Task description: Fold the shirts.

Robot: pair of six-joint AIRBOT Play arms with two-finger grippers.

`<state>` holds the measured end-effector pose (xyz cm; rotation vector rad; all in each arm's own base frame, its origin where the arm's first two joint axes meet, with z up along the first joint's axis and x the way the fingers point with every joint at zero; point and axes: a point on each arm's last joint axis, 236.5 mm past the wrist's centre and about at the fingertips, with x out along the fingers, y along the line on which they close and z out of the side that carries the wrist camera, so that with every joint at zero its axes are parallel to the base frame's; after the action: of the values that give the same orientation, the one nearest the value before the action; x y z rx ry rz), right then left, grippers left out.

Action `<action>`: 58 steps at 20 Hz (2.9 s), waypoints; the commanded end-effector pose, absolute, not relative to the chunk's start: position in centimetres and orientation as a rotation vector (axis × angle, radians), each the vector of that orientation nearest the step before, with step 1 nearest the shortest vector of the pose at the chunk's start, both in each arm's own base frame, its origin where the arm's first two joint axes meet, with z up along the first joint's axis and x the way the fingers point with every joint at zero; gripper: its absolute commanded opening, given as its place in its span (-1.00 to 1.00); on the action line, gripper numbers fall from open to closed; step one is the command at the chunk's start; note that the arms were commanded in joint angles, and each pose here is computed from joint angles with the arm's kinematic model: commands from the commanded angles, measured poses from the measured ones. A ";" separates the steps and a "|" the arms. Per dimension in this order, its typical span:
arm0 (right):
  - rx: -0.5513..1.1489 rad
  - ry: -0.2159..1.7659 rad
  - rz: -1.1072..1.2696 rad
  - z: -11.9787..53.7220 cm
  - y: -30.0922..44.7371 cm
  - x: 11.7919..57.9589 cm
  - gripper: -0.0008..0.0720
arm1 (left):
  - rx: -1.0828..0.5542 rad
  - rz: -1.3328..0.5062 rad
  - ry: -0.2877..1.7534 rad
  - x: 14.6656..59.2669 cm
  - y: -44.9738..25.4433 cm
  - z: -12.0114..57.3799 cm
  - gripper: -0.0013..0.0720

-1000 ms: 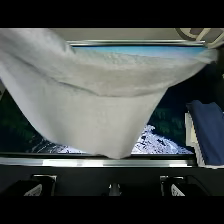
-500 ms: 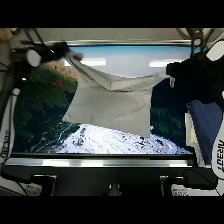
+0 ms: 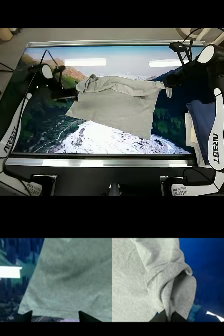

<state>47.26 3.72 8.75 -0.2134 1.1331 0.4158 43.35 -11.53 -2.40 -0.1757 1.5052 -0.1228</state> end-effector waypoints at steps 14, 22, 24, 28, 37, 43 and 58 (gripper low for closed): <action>-0.254 1.168 0.454 7.6 3.7 46.8 -0.93 | -0.865 -0.140 1.383 39.5 -22.8 -9.3 0.44; -0.323 1.256 0.397 6.8 0.8 45.4 -0.92 | -0.767 -0.126 1.177 44.6 -15.5 -4.6 -0.91; -0.277 1.311 0.405 6.2 0.2 44.0 -0.92 | -0.745 -0.068 1.158 45.4 -10.0 -2.7 -0.91; -0.073 1.445 0.647 1.9 6.4 38.7 -0.92 | -0.710 -0.051 1.036 48.2 -2.8 1.7 -0.91; 0.074 1.308 0.885 -1.7 21.8 33.9 -0.93 | -0.712 -0.104 1.238 45.6 0.0 -1.4 0.13; 0.054 1.338 0.810 -2.4 17.4 34.8 -0.93 | -0.420 0.004 1.550 33.3 5.0 -1.3 0.66; -0.108 1.493 0.801 -4.1 12.3 31.9 -0.93 | -0.799 -0.088 1.528 25.6 -10.4 -11.3 0.54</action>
<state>32.01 12.52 -4.00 -0.0997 1.4884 0.8009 24.39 -10.25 -9.88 -0.7897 1.5775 -0.1593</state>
